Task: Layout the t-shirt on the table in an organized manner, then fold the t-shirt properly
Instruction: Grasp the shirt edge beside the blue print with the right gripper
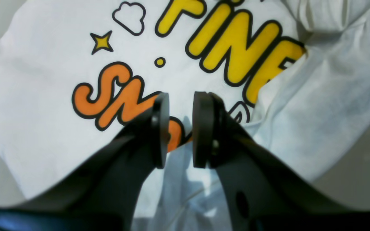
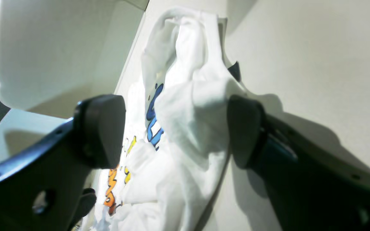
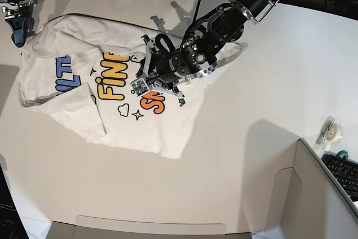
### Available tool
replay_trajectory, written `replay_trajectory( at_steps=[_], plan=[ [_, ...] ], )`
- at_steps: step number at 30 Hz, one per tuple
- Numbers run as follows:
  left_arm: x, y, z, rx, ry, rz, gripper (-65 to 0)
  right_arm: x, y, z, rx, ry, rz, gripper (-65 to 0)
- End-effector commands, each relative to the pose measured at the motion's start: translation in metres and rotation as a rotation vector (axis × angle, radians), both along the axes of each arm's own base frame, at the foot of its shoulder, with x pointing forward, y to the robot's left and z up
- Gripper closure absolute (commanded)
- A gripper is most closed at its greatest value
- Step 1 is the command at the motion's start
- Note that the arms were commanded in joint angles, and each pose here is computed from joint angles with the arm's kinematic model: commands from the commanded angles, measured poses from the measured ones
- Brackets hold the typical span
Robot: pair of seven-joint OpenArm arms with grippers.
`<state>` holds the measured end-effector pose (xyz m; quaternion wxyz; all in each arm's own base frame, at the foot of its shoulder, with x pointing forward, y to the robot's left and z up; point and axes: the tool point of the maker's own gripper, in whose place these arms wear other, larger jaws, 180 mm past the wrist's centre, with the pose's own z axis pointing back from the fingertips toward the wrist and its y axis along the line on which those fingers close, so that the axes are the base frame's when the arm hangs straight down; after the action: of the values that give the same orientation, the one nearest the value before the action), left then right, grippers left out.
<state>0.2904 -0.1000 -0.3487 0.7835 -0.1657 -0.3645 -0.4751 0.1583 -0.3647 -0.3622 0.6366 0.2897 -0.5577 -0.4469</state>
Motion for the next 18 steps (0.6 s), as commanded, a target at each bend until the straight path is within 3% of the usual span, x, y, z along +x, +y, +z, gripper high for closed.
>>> replay_trajectory(
  at_steps=[1, 5, 8, 10, 14, 16, 18],
  plan=[
    [0.008, -0.007, 0.017, -0.039, -0.04, -0.004, -12.9, -0.016, 0.014, -0.026, 0.079, 0.115, 0.031, -48.6],
    [0.008, -0.006, 0.016, -0.035, -0.039, -0.004, -12.9, -0.014, 0.005, -0.004, 0.039, 0.122, 0.011, -48.6],
    [0.008, -0.006, 0.016, -0.033, -0.038, -0.003, -12.9, -0.018, -0.003, 0.022, 0.062, 0.168, -0.079, -48.6],
    [0.008, -0.006, 0.015, -0.032, -0.036, -0.003, -12.9, -0.022, -0.009, 0.049, 0.005, 0.207, -0.15, -48.7],
    [0.007, -0.006, 0.015, -0.032, -0.033, -0.003, -12.9, -0.027, -0.009, 0.095, -0.209, 0.288, -0.208, -48.7],
    [0.007, -0.006, 0.015, -0.032, -0.033, -0.003, -12.9, -0.029, -0.008, 0.103, -0.23, 0.303, -0.229, -48.7],
    [0.007, -0.006, 0.015, -0.032, -0.033, -0.003, -12.9, -0.03, -0.012, 0.102, -0.189, 0.304, -0.256, -48.7]
  ],
)
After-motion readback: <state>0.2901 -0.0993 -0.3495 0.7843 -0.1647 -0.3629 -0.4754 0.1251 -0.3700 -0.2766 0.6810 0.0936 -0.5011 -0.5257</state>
